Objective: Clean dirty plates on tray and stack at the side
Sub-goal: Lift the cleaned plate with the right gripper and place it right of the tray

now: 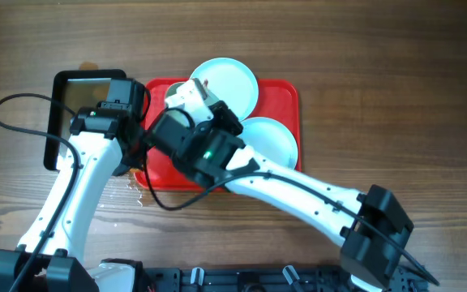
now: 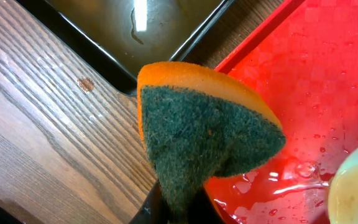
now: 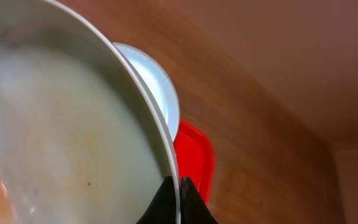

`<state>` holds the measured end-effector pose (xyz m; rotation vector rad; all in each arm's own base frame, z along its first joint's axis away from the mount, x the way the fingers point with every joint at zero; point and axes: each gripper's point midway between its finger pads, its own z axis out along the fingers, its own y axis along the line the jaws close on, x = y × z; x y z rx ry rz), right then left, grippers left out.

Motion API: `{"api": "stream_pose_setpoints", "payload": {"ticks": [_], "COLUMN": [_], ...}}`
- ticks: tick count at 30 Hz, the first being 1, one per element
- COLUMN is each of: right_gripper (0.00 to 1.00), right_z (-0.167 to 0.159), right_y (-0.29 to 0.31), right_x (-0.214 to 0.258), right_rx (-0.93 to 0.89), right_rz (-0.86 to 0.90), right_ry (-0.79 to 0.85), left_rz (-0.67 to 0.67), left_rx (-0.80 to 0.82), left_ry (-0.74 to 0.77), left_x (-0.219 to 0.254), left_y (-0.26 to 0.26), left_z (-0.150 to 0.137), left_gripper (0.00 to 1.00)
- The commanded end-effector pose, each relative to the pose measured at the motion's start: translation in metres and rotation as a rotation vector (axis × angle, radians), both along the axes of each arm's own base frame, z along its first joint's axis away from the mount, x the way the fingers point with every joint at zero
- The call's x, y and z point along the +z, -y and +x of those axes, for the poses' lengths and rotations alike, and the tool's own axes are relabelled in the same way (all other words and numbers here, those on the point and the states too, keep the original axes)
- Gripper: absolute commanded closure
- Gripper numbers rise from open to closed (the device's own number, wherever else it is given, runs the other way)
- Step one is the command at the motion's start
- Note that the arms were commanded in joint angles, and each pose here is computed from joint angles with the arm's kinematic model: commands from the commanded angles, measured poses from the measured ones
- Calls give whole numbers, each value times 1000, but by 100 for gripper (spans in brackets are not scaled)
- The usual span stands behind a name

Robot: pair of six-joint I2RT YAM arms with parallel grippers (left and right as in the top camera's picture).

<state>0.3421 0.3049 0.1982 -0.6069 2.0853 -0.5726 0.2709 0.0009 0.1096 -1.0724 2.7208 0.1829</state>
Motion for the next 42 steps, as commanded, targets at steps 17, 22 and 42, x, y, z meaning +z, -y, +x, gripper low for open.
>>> {"api": "stream_pose_setpoints", "payload": {"ticks": [17, 22, 42], "right_gripper": [96, 96, 96], "right_z": [6, 1, 50], "right_y": [0, -9, 248], "right_x": [59, 40, -60], "right_rx": [-33, -40, -484], "right_rz": [-118, 55, 937], "right_ry": [243, 173, -640], "left_rz": [-6, -6, -17], "left_rx": [20, 20, 19], "left_ry": [19, 21, 17], "left_x": [1, 2, 1], "left_y": [-1, -1, 1], "left_z": [2, 2, 1], "left_gripper": [96, 96, 96]}}
